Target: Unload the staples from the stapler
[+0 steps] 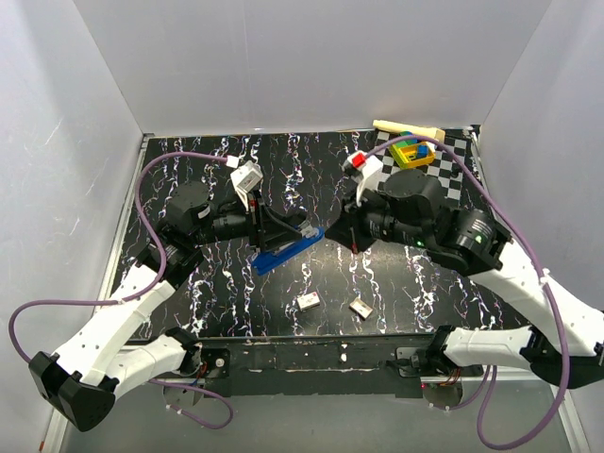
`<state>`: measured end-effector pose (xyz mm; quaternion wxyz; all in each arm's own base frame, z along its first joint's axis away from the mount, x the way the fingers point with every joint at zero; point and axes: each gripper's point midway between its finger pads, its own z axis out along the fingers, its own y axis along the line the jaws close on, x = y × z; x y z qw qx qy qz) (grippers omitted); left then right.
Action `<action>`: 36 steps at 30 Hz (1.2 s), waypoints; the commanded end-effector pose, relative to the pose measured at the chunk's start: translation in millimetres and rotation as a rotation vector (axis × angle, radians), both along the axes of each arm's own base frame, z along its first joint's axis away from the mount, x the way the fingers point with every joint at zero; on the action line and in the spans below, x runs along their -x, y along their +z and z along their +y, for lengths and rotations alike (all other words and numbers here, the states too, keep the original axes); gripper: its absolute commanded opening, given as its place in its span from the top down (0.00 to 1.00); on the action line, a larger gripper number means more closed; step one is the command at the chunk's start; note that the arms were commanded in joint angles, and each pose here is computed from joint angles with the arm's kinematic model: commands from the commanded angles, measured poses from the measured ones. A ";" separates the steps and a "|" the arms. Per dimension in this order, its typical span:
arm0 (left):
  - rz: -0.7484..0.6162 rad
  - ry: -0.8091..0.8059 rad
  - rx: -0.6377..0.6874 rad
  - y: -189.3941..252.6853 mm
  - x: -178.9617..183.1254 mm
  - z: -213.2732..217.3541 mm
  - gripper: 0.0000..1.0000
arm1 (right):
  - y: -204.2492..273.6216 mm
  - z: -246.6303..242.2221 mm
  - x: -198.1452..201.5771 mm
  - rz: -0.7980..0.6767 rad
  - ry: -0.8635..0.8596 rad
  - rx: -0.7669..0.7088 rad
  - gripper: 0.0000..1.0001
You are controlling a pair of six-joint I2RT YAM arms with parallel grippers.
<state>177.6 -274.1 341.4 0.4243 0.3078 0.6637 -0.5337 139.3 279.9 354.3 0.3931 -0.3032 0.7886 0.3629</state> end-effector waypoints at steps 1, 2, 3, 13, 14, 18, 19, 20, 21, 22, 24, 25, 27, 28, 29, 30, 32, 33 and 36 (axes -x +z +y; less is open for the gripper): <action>-0.055 0.067 0.027 16.2 -6.6 4.7 1.00 | 12.4 0.6 -35.5 -0.043 -0.170 0.040 0.99; -0.052 0.077 0.028 16.4 -7.6 5.6 1.00 | 13.5 5.6 -40.1 -0.036 -0.186 0.035 0.99; -0.048 0.088 0.027 16.0 -9.6 5.8 1.00 | 15.3 8.8 -44.5 -0.034 -0.203 0.032 0.99; -0.027 0.128 0.011 8.8 -16.2 7.6 1.00 | 16.5 41.2 -70.0 -0.004 -0.275 -0.024 0.99; -0.025 0.125 0.009 8.0 -16.2 7.1 1.00 | 16.3 43.5 -71.1 -0.001 -0.277 -0.030 0.99; -0.021 0.124 0.006 5.7 -15.8 7.1 1.00 | 20.9 47.8 -73.8 -0.010 -0.277 -0.051 0.99; -0.019 0.124 0.003 3.6 -15.9 7.1 1.00 | 22.2 49.0 -74.1 -0.015 -0.272 -0.054 0.99; -0.018 0.125 0.002 3.1 -15.8 7.4 1.00 | 22.1 50.3 -73.9 -0.012 -0.269 -0.056 0.99; -0.015 0.127 0.000 1.7 -16.1 7.4 1.00 | 22.3 52.0 -73.6 -0.009 -0.263 -0.057 0.99; -0.015 0.128 0.000 1.4 -16.1 7.7 1.00 | 21.3 53.2 -73.2 -0.005 -0.258 -0.054 0.99; -0.016 0.131 0.000 1.4 -16.7 7.8 1.00 | 19.7 57.0 -71.3 0.010 -0.245 -0.059 0.99; -0.018 0.134 0.001 2.5 -16.9 8.2 1.00 | 19.8 59.1 -70.2 0.014 -0.235 -0.064 0.99; -0.018 0.140 0.001 2.4 -17.9 8.5 1.00 | 17.5 63.2 -67.5 0.031 -0.220 -0.071 0.99; -0.020 0.145 0.002 2.8 -18.4 8.9 1.00 | 17.0 64.4 -67.1 0.035 -0.217 -0.073 0.99; -0.020 0.148 0.002 3.1 -19.3 9.1 1.00 | 14.5 65.3 -66.5 0.043 -0.215 -0.070 0.99; -0.021 0.151 0.002 3.5 -19.4 9.2 1.00 | 12.4 66.2 -66.2 0.050 -0.214 -0.069 0.99; -0.025 0.159 0.007 5.9 -20.3 9.7 1.00 | 4.0 67.2 -65.1 0.070 -0.214 -0.059 0.99; -0.028 0.162 0.011 7.6 -20.0 10.4 1.00 | 0.9 67.3 -64.5 0.077 -0.216 -0.058 0.99; -0.035 0.166 0.026 13.4 -19.6 10.8 1.00 | -10.6 69.2 -59.9 0.111 -0.207 -0.065 0.99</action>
